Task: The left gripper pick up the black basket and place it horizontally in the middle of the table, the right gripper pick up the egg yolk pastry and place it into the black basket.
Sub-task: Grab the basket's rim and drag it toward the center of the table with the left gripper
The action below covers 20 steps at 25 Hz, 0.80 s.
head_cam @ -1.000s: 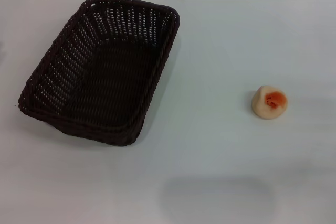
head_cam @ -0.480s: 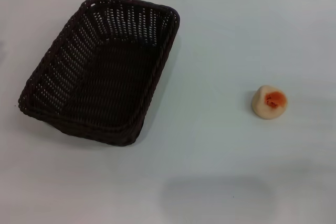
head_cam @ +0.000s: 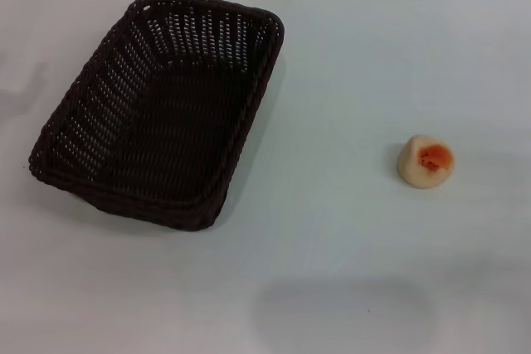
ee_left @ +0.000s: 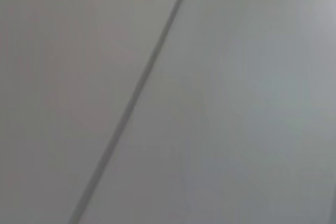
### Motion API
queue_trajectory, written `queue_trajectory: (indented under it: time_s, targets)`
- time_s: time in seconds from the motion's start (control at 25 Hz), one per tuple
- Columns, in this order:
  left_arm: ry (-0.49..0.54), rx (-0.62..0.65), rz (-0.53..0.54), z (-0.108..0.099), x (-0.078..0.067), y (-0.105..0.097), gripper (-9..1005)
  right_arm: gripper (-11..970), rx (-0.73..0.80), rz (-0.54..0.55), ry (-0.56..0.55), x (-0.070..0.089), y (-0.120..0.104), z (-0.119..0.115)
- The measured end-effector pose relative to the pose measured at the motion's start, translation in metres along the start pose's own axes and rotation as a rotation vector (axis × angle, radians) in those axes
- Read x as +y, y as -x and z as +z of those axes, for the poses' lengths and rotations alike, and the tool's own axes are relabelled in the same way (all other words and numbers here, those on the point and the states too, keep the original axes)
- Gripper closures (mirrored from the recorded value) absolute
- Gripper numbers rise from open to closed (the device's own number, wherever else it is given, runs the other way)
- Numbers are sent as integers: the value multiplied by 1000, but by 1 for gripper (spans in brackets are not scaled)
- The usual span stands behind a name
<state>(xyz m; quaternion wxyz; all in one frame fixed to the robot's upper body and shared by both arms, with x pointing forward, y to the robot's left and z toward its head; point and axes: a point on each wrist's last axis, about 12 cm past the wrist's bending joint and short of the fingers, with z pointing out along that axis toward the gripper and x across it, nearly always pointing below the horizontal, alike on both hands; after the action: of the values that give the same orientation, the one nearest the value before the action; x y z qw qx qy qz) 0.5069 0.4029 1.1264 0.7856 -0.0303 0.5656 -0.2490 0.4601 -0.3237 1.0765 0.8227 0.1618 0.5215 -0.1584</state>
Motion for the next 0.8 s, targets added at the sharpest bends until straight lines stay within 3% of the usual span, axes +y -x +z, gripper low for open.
queue_trajectory:
  time_s: [0.08, 0.44, 0.6, 0.8]
  targets:
    - [-64, 107, -71, 12, -6, 8, 164, 259, -1, 2, 0, 0, 0, 0]
    - [-174, 375, -122, 39, -28, 29, 167, 259, -2, 1, -2, 0, 1, -1]
    - [-175, 508, -90, 51, -39, 34, 168, 259, -1, 1, -1, 0, 1, -1]
    - [-114, 706, 18, 68, -53, 26, 170, 259, -1, 1, -2, -1, 1, -2]
